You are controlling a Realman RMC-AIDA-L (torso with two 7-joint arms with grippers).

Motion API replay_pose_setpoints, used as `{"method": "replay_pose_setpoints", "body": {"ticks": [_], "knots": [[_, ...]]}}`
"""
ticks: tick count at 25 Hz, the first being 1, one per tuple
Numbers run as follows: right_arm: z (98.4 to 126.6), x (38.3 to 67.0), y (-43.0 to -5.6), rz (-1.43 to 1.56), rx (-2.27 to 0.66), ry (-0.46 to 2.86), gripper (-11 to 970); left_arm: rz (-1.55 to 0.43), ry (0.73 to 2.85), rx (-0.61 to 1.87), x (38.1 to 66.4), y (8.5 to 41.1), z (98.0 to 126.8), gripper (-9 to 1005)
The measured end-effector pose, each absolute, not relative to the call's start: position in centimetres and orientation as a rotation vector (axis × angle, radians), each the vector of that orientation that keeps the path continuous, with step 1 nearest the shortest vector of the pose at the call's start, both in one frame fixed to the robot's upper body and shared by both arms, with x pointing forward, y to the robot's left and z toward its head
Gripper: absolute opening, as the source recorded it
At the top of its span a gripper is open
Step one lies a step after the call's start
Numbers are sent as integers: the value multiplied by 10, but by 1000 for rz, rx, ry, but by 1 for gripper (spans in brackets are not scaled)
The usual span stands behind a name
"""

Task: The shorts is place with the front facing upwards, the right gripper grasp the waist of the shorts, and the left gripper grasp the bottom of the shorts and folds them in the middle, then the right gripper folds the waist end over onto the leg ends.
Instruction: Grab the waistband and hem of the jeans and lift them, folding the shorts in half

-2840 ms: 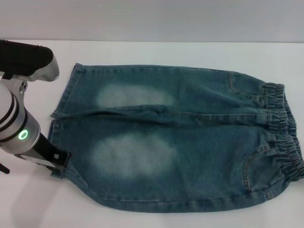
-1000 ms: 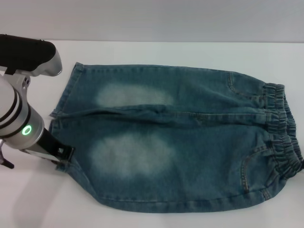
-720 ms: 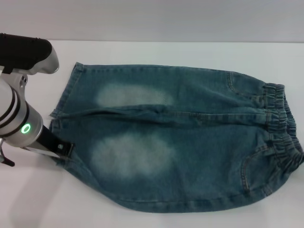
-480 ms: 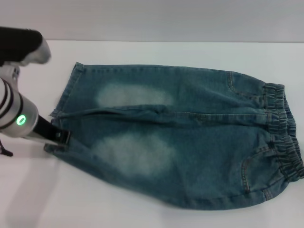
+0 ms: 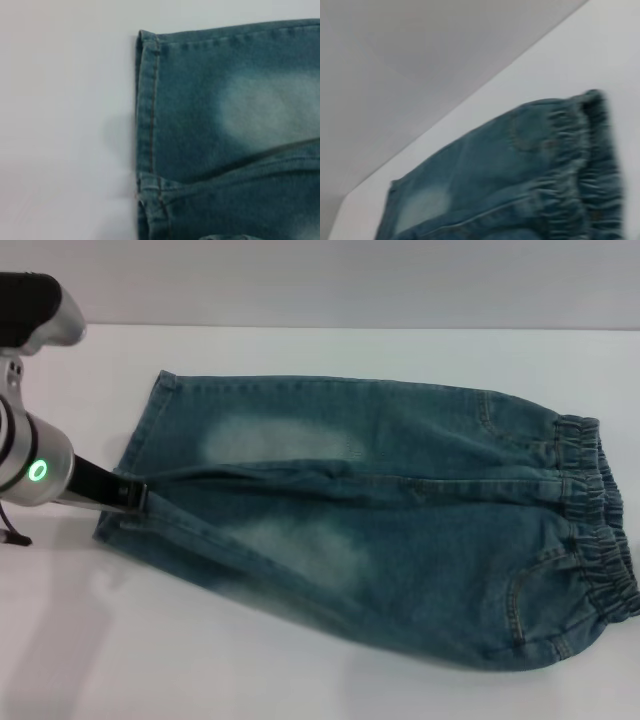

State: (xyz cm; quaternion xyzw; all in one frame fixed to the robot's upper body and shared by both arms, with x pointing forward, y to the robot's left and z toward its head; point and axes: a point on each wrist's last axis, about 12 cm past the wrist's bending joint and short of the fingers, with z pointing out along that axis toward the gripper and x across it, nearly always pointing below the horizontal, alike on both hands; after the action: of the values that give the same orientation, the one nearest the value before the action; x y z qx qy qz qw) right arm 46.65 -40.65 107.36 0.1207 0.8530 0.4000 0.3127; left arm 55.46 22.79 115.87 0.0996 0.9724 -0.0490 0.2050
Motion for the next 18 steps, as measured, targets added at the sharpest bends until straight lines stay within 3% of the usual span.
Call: {"method": "replay_pose_setpoints", "body": {"ticks": [5,10,18], "knots": [[1064,441,-424,1014,463,2255,26,-174,2721,300,551,220,1158,56],[1056,427,-429,1004,540,2269,178,-207,2715,320,550,215,1162,57],[1052,438,-414,1078,491,2284,388,-207,2719,335,551,212,1164,58]]}}
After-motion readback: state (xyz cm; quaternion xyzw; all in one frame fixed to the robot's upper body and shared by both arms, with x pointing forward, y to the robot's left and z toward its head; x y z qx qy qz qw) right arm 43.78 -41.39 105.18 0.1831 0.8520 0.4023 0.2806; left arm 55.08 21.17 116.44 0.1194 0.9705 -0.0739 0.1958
